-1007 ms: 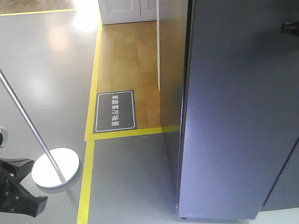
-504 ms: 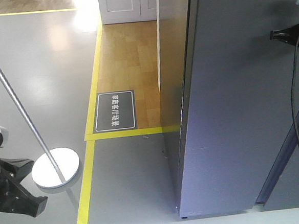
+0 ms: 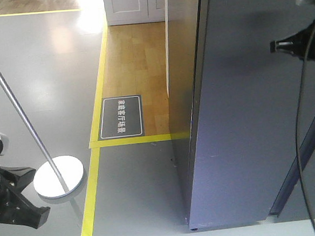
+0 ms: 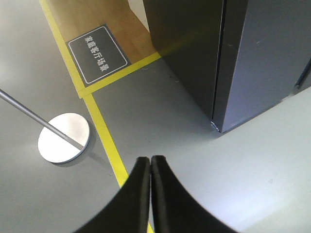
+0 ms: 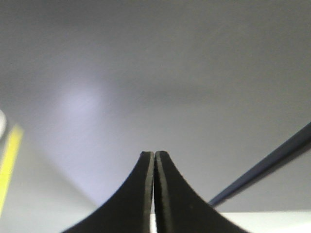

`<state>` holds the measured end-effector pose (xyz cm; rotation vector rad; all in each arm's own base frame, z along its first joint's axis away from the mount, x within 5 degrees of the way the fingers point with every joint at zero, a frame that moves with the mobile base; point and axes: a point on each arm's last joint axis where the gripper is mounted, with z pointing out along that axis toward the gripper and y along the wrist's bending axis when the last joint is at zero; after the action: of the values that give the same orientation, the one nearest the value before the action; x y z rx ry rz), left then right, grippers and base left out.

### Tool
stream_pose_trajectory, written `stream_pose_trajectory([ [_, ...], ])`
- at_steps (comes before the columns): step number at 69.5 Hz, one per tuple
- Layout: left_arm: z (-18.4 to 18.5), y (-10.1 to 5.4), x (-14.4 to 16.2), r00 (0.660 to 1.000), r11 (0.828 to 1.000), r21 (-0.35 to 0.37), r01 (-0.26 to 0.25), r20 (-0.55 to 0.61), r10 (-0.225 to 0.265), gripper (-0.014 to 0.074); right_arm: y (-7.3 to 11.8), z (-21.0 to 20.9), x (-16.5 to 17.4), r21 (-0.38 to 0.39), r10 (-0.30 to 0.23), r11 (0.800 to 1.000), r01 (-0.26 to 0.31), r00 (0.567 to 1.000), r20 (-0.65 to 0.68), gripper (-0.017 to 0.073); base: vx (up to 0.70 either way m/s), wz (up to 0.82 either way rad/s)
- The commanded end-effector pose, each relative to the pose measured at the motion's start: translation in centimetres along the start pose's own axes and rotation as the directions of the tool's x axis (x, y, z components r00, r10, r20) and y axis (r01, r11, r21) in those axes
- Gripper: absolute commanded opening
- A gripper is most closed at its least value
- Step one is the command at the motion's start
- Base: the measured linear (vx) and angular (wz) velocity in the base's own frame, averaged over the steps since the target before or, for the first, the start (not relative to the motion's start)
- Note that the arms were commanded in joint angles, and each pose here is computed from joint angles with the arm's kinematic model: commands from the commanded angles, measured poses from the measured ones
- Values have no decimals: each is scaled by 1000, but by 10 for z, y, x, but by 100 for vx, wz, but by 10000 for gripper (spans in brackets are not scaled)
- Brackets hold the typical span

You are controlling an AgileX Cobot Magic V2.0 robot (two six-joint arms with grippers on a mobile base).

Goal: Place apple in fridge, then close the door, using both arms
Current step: 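Withdraw the right gripper from the door surface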

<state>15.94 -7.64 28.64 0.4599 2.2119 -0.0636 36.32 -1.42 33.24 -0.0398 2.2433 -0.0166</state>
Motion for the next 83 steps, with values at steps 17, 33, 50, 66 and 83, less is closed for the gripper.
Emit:
stream_pose_trajectory([
  [17,-7,-1,-12,996,1000,20,4,91,-6,-6,17,-95,53,-41,24,999,-18,990,140,-3,0,0],
  [33,-7,-1,-12,996,1000,20,4,91,-6,-6,22,-139,116,-52,13,999,-8,995,95,-3,0,0],
  [50,-7,-1,-12,996,1000,20,4,91,-6,-6,27,-168,169,-82,-3,997,-1,999,-43,-3,0,0],
  [66,-7,-1,-12,996,1000,20,4,91,-6,-6,29,-181,204,-93,-13,996,4,996,-93,-3,0,0],
  [83,-7,-1,-12,996,1000,20,4,91,-6,-6,32,-187,211,-113,4,994,-12,997,-71,-3,0,0],
])
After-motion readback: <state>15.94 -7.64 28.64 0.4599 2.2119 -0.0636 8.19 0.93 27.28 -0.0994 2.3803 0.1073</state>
